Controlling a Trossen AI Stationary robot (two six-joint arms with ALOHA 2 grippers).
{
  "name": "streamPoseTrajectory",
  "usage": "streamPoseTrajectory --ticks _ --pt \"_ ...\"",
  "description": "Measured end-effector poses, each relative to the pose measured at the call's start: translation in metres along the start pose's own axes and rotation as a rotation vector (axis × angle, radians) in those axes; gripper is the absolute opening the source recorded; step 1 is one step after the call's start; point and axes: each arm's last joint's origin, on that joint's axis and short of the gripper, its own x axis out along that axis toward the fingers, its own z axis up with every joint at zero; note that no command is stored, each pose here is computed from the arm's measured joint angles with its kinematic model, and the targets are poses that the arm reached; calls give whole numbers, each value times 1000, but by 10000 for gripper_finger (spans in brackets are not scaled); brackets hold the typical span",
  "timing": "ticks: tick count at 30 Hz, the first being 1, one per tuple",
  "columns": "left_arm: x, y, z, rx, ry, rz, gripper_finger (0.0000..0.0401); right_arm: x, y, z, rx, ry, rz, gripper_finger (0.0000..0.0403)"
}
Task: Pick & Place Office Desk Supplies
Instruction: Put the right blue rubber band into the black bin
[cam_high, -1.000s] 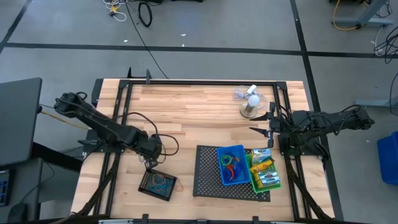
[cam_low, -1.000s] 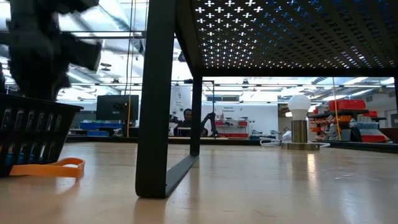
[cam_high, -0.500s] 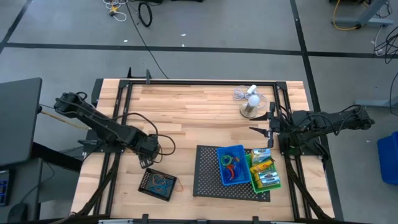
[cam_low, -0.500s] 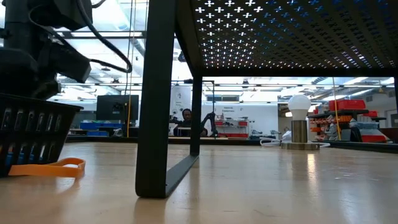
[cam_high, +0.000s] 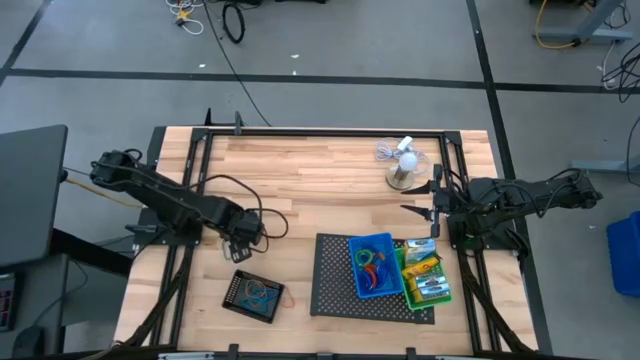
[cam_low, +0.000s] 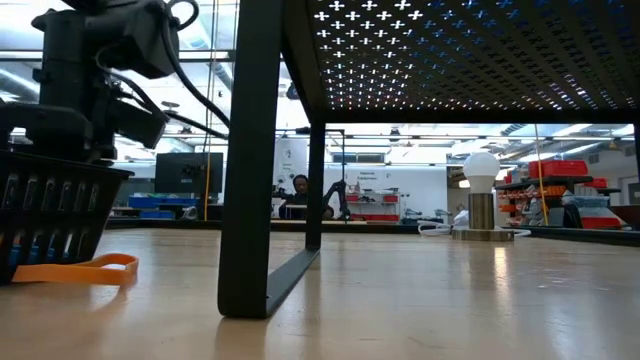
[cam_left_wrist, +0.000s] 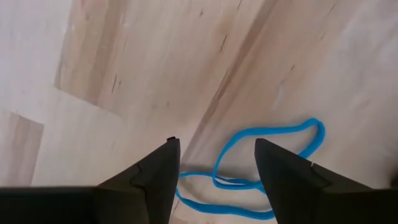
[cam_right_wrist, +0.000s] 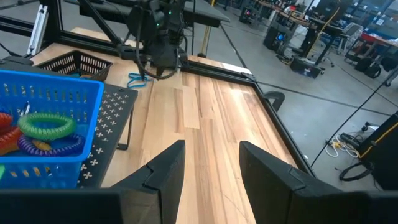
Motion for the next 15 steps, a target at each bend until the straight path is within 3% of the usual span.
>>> streamPoseTrajectory --ticks 8,15 --pt "13 -9 5 -30 71 -72 213 0 0 0 -6 3 0 160" --pt "33 -4 -1 -104 169 -1 202 0 0 0 -7 -2 9 160"
